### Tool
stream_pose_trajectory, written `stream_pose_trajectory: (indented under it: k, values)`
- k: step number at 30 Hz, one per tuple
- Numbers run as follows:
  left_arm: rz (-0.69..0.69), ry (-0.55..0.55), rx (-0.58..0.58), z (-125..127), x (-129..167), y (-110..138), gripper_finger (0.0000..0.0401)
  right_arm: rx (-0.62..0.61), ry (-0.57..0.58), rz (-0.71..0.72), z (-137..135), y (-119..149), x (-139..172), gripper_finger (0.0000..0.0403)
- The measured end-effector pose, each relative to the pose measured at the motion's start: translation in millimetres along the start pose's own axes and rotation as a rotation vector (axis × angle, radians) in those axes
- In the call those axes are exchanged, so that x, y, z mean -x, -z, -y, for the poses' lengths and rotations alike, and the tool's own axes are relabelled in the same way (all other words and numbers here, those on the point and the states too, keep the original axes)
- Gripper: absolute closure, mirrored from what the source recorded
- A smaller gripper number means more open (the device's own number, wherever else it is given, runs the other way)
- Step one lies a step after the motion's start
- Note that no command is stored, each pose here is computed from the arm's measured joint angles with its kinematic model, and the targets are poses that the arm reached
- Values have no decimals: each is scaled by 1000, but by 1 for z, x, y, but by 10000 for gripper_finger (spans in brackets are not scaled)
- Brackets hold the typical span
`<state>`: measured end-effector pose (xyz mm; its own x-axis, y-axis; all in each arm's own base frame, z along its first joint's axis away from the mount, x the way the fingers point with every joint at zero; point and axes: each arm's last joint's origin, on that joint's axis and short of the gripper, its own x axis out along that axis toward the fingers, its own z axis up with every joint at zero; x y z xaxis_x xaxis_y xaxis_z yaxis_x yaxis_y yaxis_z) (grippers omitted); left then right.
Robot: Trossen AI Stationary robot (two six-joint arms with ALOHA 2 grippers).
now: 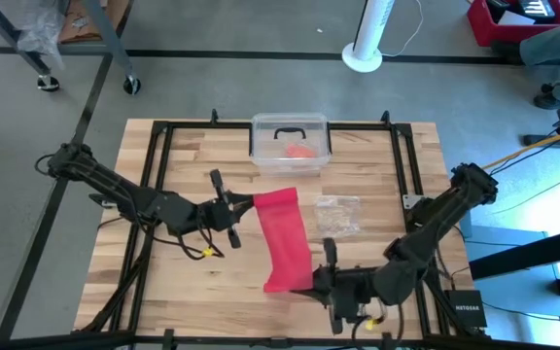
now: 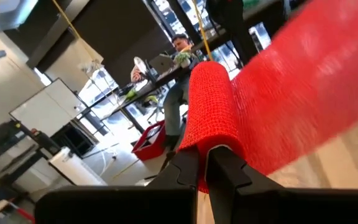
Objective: Roll bandage
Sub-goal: Roll the red bandage
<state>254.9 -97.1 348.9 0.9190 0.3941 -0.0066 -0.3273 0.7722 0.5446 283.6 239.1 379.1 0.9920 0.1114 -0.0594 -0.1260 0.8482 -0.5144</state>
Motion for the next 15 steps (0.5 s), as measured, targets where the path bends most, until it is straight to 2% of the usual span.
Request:
stream_pose_trajectory:
  k: [5,10,15]
  values:
    - [9,39,-52,5,0,6,397,80,88,-37,31,-25,1,399]
    - [21,69,-65,9,-2,7,397,47,164,-36,69,-42,-2,399]
    - [-4,89,-144,23,-9,13,397,-11,257,-37,103,-44,-8,398]
